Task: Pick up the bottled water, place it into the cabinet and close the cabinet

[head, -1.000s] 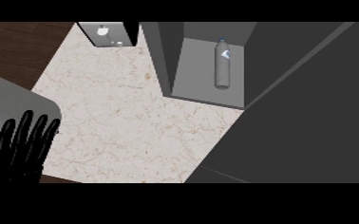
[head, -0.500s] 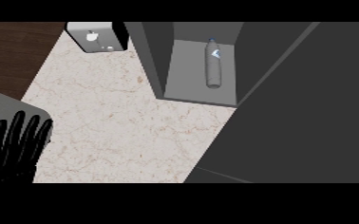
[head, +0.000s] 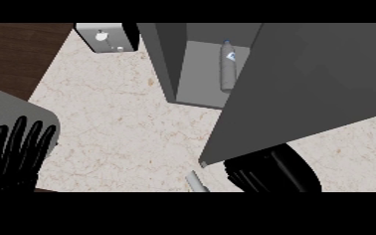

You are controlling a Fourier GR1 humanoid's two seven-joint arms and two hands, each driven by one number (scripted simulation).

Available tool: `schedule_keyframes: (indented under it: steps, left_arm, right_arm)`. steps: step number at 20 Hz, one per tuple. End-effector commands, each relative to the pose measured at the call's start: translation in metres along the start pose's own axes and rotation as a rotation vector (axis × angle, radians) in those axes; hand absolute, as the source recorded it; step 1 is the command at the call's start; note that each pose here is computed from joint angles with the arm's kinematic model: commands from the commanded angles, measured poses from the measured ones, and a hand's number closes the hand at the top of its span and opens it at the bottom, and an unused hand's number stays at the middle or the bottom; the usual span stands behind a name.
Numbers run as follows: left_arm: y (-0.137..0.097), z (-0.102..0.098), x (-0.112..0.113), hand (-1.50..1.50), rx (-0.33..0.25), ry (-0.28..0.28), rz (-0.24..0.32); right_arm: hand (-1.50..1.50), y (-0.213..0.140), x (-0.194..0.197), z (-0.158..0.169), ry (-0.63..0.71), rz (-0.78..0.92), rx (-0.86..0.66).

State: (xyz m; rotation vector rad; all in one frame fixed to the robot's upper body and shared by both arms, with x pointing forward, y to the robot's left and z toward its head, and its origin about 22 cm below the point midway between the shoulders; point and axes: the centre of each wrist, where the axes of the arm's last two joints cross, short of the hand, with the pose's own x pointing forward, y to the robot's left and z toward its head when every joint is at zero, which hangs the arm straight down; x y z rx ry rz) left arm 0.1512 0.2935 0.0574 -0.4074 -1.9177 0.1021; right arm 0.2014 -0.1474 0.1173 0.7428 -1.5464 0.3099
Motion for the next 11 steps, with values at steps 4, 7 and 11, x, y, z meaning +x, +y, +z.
schedule_keyframes:
  steps: [4, 7, 11]
  left_arm:
    - [0.006, -0.001, 0.000, -1.50, -0.006, 0.012, 0.004]
    - [0.006, -0.004, 0.000, -1.50, -0.011, 0.009, 0.015]
    - [-0.004, 0.010, -0.008, -1.50, 0.000, 0.033, 0.031]
  right_arm:
    - [1.50, -0.019, 0.012, -0.087, 0.004, -0.045, -0.196]
    - [1.50, -0.022, 0.023, -0.127, 0.014, -0.053, -0.215]
    - [1.50, -0.023, 0.024, -0.168, 0.023, -0.057, -0.249]
